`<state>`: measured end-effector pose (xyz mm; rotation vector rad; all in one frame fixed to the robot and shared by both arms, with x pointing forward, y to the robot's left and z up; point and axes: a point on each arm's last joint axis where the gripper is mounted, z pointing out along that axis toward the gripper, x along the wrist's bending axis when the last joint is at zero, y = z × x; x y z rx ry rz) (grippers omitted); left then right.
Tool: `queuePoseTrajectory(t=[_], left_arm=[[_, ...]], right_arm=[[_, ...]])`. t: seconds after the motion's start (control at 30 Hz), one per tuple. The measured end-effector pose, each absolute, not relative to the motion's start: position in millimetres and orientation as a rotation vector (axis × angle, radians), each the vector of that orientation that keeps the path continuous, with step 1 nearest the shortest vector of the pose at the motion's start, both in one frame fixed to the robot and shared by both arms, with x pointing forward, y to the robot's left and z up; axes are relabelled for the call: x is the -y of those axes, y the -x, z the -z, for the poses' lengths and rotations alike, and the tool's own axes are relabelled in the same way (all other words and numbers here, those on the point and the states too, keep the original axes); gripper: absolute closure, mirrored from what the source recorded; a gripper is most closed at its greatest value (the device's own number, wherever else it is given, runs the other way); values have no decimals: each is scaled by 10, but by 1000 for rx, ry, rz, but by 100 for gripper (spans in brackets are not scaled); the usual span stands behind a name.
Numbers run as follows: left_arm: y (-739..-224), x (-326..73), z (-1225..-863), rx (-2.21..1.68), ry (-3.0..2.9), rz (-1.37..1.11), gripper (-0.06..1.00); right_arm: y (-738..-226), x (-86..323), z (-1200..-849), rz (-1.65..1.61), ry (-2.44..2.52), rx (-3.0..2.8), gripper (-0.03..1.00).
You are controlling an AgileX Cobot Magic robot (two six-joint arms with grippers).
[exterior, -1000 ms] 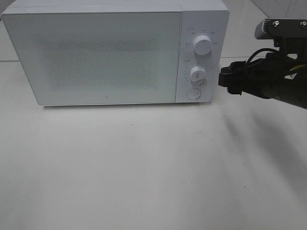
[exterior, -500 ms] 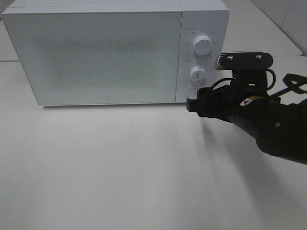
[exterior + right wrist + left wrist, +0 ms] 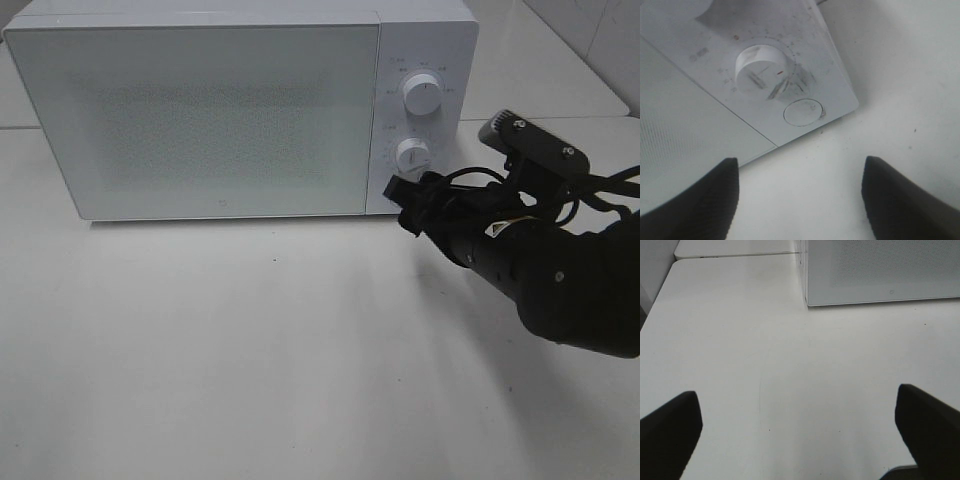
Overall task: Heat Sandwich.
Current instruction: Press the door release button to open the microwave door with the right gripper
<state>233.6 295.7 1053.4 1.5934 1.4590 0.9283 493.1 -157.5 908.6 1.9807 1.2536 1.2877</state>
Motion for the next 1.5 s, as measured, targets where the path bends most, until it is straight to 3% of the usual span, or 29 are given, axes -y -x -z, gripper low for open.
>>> queuePoseTrajectory(t=[0.33,0.5,0.6,0.63,0.67,0.8,1.5], left_arm=[[-2336,-2957,-10534,-1459,-1593,-928,-3],[-2336,-2957,-10534,-1459,-1593,-928,-3],[-2336,-2957,-10534,-1459,-1593,-928,-3],[-2336,-2957,-10534,-1459,-1593,-928,-3],[-2336,-2957,-10534,-1459,-1593,-928,-3],[-2336,-2957,-10534,-1459,-1593,-928,-3],[-2336,-2957,-10534,-1459,-1593,-928,-3]], right_arm=[[-4930,1575,-9085,-1546,-2475,-642,40],[-4930,1575,-9085,-1628,-2643,-332,52],[-4930,1575,-9085,-1646,-2680,-251,68],[-4930,1575,-9079,-1649,-2693,-222,78],[-4930,1575,-9079,-1649,-2693,-222,78],[-4941,1568,-8978,-1619,-2734,-152,94],[-5489,1319,-8738,-1663,-2741,-63,94]])
